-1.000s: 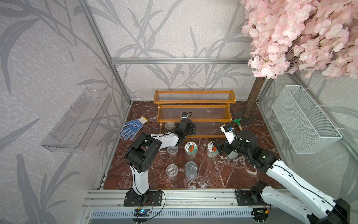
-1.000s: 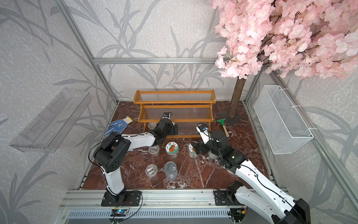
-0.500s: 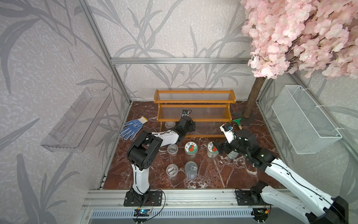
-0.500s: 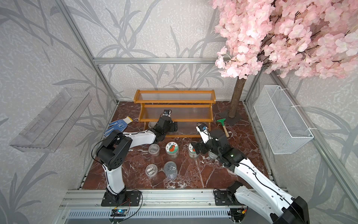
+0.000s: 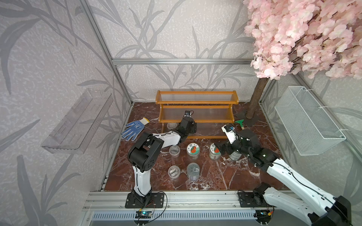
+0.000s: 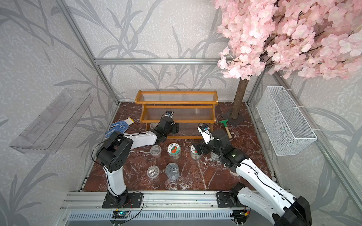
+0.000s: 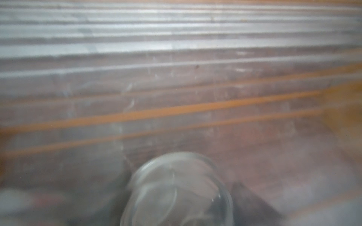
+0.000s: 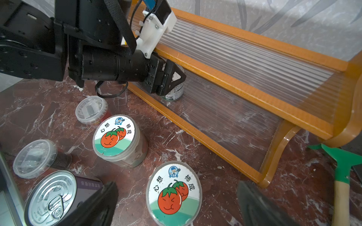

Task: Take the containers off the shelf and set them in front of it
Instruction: 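Pick up a container from the shelf.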

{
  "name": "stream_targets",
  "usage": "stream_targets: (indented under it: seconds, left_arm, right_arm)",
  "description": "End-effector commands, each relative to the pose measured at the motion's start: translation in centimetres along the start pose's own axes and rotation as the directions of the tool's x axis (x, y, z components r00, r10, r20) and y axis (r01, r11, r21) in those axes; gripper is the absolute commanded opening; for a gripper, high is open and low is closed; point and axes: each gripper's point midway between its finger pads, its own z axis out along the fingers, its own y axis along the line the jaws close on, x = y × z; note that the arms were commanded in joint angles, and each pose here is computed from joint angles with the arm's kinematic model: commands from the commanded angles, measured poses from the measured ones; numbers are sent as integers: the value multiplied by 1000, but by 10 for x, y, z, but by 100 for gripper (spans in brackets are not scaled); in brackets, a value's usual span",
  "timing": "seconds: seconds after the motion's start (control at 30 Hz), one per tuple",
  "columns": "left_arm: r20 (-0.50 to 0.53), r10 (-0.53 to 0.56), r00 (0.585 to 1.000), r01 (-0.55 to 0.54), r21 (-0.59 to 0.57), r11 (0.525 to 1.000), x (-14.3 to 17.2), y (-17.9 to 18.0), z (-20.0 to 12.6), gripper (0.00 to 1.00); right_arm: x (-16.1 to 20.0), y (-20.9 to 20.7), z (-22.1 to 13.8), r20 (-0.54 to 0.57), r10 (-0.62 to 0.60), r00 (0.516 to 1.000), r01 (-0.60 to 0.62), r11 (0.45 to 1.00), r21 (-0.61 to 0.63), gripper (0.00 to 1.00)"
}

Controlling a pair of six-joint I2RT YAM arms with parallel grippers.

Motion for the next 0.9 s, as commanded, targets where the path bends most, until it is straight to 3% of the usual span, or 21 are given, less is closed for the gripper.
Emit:
stream_targets:
  seconds: [0.0,0.87]
  left_arm:
    - [-47,30,998,-30,0,1000,8,6,-11,74]
    - [-88,48,995,-42,67,997,11,0,-51,72]
  right_arm:
    - [-22,2,-4,55,-10,998,10,1000,-12,99]
    - [-18,3,-5,61,-16,998,17,1000,-20,99]
